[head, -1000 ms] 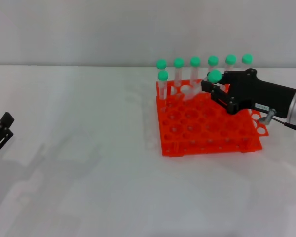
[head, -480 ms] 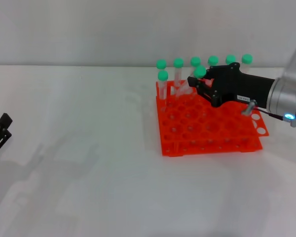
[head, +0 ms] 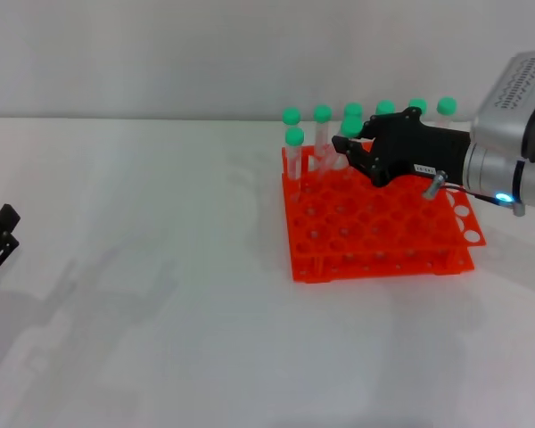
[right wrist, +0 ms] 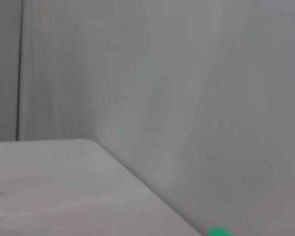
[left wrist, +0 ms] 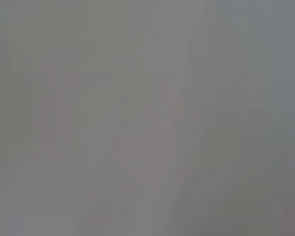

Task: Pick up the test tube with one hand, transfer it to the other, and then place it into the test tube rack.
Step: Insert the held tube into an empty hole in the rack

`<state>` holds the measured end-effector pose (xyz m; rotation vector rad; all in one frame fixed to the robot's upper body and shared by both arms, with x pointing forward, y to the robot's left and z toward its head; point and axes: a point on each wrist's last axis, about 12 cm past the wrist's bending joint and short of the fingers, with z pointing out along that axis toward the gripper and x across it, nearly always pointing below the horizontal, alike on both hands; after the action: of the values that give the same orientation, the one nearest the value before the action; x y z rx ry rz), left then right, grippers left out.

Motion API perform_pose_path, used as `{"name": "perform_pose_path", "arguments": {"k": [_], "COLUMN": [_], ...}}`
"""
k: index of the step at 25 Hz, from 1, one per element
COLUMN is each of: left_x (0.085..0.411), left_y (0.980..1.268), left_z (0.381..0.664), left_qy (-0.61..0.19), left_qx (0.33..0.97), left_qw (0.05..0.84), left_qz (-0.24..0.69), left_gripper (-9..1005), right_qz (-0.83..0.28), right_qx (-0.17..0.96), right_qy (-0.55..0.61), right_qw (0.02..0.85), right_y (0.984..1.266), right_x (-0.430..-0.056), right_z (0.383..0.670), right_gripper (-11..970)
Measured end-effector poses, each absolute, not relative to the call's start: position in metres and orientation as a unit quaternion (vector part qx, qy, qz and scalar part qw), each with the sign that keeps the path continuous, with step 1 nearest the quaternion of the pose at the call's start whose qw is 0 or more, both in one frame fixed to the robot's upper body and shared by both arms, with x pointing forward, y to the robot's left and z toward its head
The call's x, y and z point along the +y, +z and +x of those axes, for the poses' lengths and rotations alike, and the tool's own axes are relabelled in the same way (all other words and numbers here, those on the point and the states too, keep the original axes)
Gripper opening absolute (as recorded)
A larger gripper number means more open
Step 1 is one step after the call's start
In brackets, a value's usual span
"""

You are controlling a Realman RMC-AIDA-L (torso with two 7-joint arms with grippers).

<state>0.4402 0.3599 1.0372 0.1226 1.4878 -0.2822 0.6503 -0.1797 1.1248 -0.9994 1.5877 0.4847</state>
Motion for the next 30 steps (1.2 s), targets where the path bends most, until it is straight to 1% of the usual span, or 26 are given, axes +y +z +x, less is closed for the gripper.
{"name": "perform_pose_path", "arguments": {"k": [17, 30], "left_x": [0.363, 0.361], "left_y": [1.038, 1.035], "left_z": [0.441, 0.441], "left_qy": [-0.123, -0.126], "left_qx": [0.672, 0.677], "left_qw": [0.728, 0.724], "left_qz": [0.049, 0.049], "left_gripper": [862, 862], "right_qz": [-0.459, -0.465], "right_qx": [0.695, 0.695], "right_qy": [0.169, 0.161], "right_qw": [0.527, 0.525], "right_y": [1.129, 1.130], "right_x": [-0.162, -0.157], "right_z": [0.663, 0.664], "right_gripper": [268, 278]}}
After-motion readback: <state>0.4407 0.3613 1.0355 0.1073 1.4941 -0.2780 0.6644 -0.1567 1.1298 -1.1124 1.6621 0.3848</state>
